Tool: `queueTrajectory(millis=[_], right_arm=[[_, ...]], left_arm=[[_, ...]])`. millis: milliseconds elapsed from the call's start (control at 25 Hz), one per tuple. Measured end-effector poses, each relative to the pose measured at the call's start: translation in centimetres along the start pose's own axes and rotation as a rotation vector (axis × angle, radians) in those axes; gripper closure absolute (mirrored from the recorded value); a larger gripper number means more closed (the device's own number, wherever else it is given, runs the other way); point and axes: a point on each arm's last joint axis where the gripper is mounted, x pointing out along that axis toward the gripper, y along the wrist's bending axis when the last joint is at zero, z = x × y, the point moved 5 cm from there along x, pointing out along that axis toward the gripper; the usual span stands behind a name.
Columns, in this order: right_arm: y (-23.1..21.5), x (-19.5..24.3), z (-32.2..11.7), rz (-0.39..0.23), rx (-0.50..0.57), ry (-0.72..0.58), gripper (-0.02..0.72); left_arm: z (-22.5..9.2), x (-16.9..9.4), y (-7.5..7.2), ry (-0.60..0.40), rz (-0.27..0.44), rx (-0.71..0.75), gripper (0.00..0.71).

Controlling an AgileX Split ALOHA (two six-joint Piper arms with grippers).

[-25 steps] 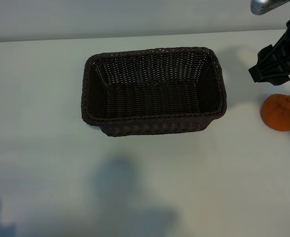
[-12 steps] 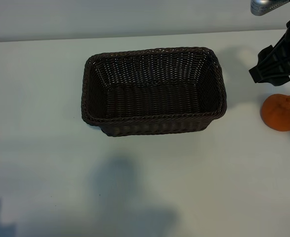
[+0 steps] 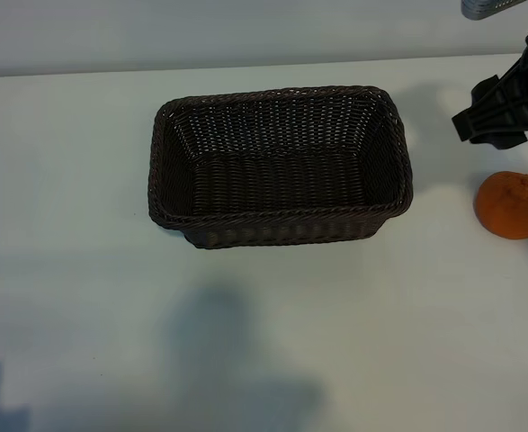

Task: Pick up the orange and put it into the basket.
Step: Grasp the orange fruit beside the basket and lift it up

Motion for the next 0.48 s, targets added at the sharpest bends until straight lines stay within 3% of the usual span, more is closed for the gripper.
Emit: queueTrajectory(millis=[160,480], right_arm=[[-1.4,1.9,-0.1,-0.098,0.048,0.051,0.111],[-4.9,6.1,-2.1,-0.178,0.198,0.235,0.111]], left_arm=[[0.0,0.0,0.0,0.0,0.0,0.0,0.116],[0.0,0.0,0.0,0.0,0.0,0.0,0.116]])
